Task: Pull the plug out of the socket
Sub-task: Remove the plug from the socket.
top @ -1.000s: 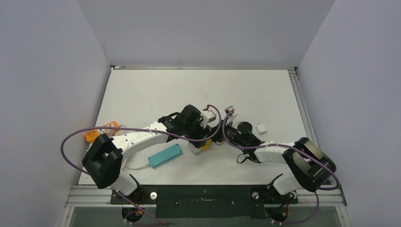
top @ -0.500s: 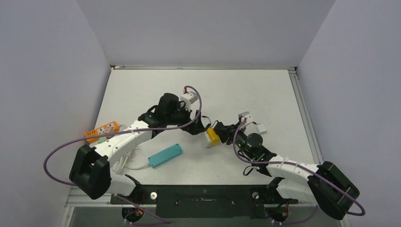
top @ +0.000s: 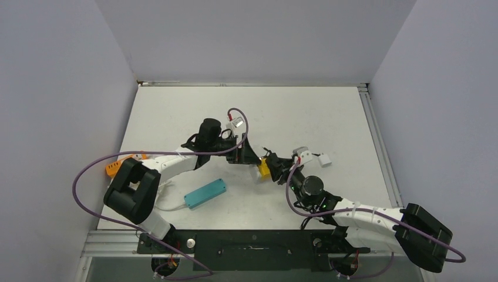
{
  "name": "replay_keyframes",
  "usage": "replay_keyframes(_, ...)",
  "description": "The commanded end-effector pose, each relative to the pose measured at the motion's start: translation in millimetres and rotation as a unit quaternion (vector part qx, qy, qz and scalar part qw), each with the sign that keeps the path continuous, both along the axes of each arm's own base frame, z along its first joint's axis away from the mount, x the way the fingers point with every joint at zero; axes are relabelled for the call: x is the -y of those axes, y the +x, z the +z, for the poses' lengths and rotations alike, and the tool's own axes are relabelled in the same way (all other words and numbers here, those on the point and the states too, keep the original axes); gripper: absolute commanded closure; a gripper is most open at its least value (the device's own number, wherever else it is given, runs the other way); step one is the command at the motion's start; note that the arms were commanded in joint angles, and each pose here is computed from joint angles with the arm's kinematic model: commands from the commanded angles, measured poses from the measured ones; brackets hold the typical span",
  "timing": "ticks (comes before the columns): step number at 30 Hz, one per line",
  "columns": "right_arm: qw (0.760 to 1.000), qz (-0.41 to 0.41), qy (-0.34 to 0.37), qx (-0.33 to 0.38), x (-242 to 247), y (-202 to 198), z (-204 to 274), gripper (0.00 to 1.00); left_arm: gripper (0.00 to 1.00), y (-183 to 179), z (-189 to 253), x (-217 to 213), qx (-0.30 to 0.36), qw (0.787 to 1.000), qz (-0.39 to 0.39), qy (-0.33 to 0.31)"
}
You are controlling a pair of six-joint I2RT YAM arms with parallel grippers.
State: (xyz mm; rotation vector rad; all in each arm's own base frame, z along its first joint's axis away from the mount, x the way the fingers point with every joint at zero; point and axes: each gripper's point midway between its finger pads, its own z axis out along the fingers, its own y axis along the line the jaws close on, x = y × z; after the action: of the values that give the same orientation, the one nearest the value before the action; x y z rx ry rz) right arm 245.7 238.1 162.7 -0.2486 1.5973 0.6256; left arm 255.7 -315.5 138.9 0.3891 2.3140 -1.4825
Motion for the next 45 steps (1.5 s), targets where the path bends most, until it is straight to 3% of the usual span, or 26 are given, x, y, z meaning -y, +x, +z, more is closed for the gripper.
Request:
replay_keyframes(1,0.996,-0.02,0.061,0.064,-0.4,1.5,51.8,0.95,0.09,4.9,27.8,6.6,0.008,0.998,-0.013,-0.062)
replay_keyframes(13,0.993,-0.004,0.08,0.084,-3.7,-14.7,68.3,0.95,0.09,4.9,12.6,4.8,-0.012,0.999,-0.021,-0.035)
replay_keyframes(18,0.993,0.0,0.077,0.087,-6.4,-17.6,69.8,0.95,0.14,1.8,5.6,6.1,-0.028,0.999,-0.03,-0.028)
replay_keyframes(22,0.994,0.001,0.071,0.088,-9.0,-19.3,68.4,0.95,0.18,-2.9,12.6,11.1,-0.031,0.997,-0.044,-0.051)
replay_keyframes(31,0.993,0.006,0.071,0.094,-12.1,-23.7,71.0,0.95,0.16,-15.4,14.4,20.3,-0.036,0.995,-0.075,-0.061)
replay_keyframes(34,0.993,0.003,0.067,0.093,-11.8,-23.5,69.4,0.95,0.22,-16.8,14.5,21.3,-0.039,0.994,-0.079,-0.063)
replay_keyframes(41,0.995,-0.003,0.053,0.081,-13.3,-20.3,57.4,0.95,0.52,-16.2,16.4,22.4,-0.046,0.993,-0.078,-0.077)
replay_keyframes(45,0.997,-0.015,0.046,0.062,-13.1,-16.7,44.2,0.87,0.62,-10.3,15.3,18.7,-0.044,0.994,-0.067,-0.076)
